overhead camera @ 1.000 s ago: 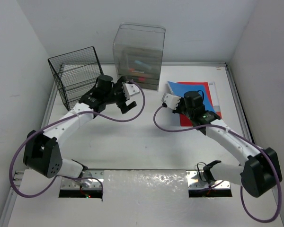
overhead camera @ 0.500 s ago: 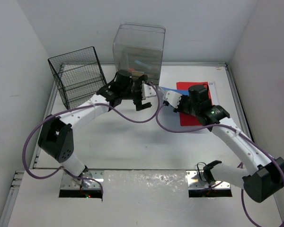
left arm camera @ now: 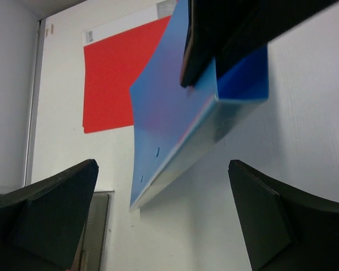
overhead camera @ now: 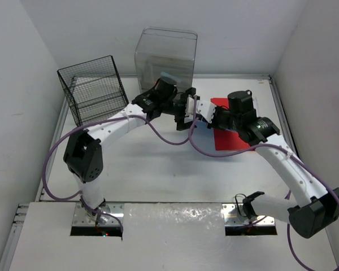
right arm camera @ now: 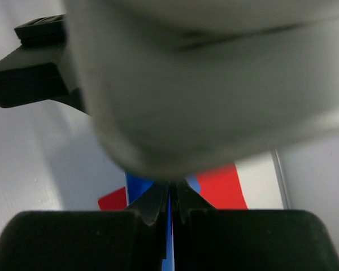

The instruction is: Organize the desk

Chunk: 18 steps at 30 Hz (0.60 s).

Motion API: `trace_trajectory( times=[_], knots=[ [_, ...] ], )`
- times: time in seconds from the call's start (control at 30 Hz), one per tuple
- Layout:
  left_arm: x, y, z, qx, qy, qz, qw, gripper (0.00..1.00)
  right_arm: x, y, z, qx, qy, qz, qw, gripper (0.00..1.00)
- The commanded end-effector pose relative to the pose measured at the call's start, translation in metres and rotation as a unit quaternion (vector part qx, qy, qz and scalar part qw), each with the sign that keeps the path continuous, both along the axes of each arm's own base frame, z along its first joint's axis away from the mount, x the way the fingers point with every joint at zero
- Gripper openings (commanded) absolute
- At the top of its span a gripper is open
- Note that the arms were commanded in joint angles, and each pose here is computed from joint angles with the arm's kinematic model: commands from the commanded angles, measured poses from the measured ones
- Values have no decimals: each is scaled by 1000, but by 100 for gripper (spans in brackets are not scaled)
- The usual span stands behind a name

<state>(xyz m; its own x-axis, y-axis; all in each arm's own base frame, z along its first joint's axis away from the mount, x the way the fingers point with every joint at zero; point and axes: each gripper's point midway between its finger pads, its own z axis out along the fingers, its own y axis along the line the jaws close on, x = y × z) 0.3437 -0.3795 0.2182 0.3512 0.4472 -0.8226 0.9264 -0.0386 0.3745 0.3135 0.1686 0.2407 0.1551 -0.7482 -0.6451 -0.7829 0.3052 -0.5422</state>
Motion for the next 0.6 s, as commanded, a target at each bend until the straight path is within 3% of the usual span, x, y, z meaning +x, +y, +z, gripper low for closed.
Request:
trace_trajectory(
  times=[0.0, 0.17, 0.23, 0.33, 0.37, 0.47, 0.5, 0.57],
  knots=[
    [-16, -16, 20, -22, 14, -46, 999, 100, 5, 12, 16, 19, -16, 19, 1000, 0],
    [-32, -32, 23, -44, 74, -57, 995, 100, 8, 24, 27, 51, -32, 34, 998, 0],
    [-39, -35, 20, -46, 92, -63, 993, 93, 9, 28, 38, 67, -48, 39, 996, 0],
    [-39, -33, 17, -53, 105, -44, 992, 73, 6, 30, 48, 76, -57, 48, 994, 0],
    [-37, -32, 21, -57, 102, -35, 993, 56, 3, 32, 48, 79, -54, 58, 994, 0],
    [-31, -31, 24, -60, 98, -12, 993, 30, -4, 35, 50, 88, -60, 74, 992, 0],
    [-31, -30, 27, -63, 98, -8, 993, 13, -5, 35, 50, 88, -59, 73, 992, 0],
    [-31, -29, 31, -64, 102, 0, 993, 0, -6, 34, 49, 88, -59, 72, 992, 0]
  ],
)
